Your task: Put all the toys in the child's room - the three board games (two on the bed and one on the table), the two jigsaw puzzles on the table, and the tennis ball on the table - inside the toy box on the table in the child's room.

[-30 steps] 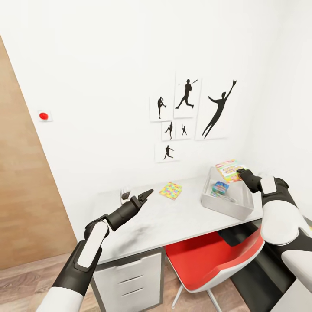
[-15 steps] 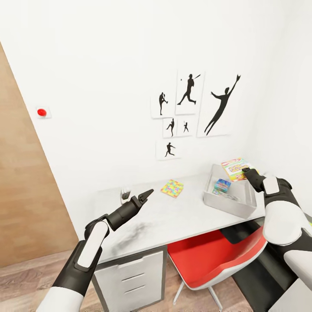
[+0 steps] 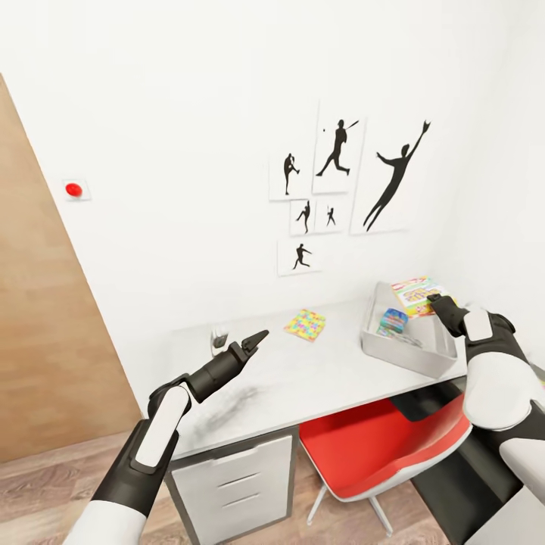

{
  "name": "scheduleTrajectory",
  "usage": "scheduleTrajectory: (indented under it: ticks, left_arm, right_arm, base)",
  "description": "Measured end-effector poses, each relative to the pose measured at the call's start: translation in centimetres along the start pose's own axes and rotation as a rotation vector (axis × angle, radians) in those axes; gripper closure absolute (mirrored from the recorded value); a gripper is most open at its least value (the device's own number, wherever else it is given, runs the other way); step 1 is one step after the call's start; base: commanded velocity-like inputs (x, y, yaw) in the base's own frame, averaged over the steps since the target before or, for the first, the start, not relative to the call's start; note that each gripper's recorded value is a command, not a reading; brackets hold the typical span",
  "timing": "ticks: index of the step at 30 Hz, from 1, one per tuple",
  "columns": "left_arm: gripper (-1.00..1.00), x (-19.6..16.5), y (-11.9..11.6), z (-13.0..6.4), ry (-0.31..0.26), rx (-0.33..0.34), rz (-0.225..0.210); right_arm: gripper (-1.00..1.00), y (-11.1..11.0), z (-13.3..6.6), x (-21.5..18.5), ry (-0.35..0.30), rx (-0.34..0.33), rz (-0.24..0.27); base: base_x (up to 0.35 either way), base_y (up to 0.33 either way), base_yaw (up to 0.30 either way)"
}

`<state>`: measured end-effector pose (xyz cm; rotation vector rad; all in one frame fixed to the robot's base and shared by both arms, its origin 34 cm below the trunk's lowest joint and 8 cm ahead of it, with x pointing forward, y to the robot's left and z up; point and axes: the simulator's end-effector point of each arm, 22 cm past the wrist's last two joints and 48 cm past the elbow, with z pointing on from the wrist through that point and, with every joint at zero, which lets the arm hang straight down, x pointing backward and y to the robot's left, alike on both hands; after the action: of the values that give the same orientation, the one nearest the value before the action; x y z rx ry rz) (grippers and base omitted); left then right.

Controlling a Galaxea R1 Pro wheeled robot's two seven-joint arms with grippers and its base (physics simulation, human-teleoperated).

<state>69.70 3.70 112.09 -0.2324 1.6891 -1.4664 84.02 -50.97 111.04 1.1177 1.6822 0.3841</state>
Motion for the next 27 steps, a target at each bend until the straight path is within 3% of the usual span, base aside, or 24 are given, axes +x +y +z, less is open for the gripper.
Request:
scheduleTrajectory:
  ticks: [12,27]
  left_arm:
    - [-1.00,0.4,0.8,0.3,0.006,-0.004,-0.015]
    - [-1.00,1.0,2.0,0.5,0.014,-0.016,-0.034]
  right_arm:
    - [1.00,-1.6,0.7,-0.3,-0.003,0.015,0.019]
    - [1.00,-3.6,1.4,-0.9,-0.011,0.045,0.017]
  base:
    - [0.073,0.241,0.000]
    - [0.017,0.049,0.000]
